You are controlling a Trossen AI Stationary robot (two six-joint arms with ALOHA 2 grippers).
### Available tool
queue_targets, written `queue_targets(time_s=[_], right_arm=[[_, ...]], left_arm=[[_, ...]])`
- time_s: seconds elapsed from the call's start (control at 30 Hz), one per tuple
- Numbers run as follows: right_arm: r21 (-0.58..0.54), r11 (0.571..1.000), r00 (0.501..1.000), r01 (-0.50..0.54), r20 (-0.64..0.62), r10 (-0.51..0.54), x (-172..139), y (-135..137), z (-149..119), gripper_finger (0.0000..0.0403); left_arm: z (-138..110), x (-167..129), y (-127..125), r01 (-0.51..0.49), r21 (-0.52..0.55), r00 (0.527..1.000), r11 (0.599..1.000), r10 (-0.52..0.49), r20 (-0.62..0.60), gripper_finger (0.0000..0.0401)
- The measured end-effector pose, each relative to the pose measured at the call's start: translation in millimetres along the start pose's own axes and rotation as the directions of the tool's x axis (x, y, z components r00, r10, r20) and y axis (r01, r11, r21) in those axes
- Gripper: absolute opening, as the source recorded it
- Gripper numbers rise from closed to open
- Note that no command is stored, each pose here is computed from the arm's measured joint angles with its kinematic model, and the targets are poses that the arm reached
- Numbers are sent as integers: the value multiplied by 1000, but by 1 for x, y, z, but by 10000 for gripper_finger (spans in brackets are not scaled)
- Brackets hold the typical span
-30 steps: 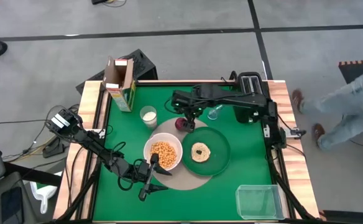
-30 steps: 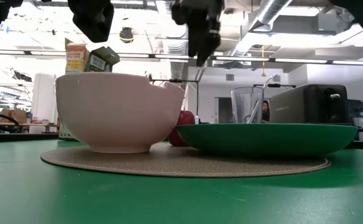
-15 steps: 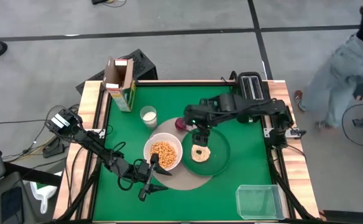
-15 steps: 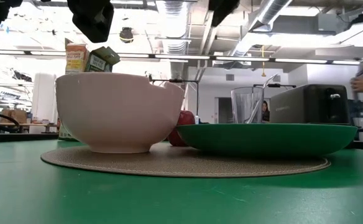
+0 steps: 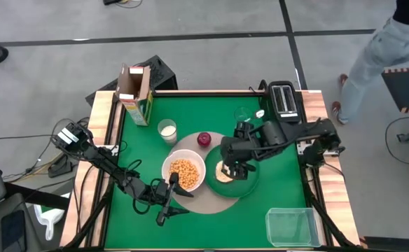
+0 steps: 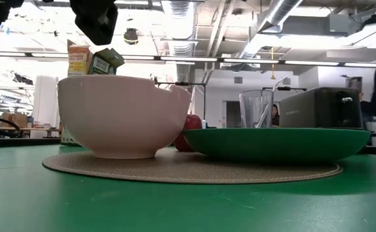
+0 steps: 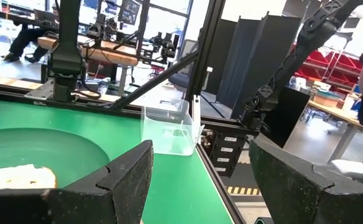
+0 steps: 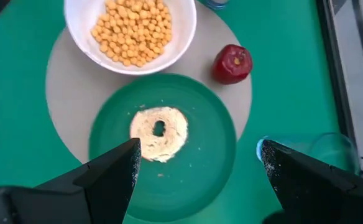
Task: Arrange a breakfast setting
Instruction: Put the spoon on the table mat to the right of the bowl
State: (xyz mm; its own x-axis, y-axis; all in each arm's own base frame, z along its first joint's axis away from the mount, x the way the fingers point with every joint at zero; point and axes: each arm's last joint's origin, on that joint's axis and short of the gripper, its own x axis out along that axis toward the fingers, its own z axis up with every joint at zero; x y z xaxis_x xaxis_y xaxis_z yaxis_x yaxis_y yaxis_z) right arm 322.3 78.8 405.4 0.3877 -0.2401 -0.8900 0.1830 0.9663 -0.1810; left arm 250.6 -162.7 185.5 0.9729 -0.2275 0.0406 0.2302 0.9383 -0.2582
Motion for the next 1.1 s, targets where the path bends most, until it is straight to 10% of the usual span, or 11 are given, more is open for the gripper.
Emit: queue_targets(time_s=[0.6, 1.1], right_arm=[[203, 978, 993, 45, 95, -66, -18, -32, -94, 361], [462, 874, 980, 153, 40, -193, 2, -78, -171, 361]], left_arm=[[1, 0, 1, -45, -8, 999, 999, 45, 13, 251], [1, 0, 2, -75, -8, 997, 997, 75, 20, 251]])
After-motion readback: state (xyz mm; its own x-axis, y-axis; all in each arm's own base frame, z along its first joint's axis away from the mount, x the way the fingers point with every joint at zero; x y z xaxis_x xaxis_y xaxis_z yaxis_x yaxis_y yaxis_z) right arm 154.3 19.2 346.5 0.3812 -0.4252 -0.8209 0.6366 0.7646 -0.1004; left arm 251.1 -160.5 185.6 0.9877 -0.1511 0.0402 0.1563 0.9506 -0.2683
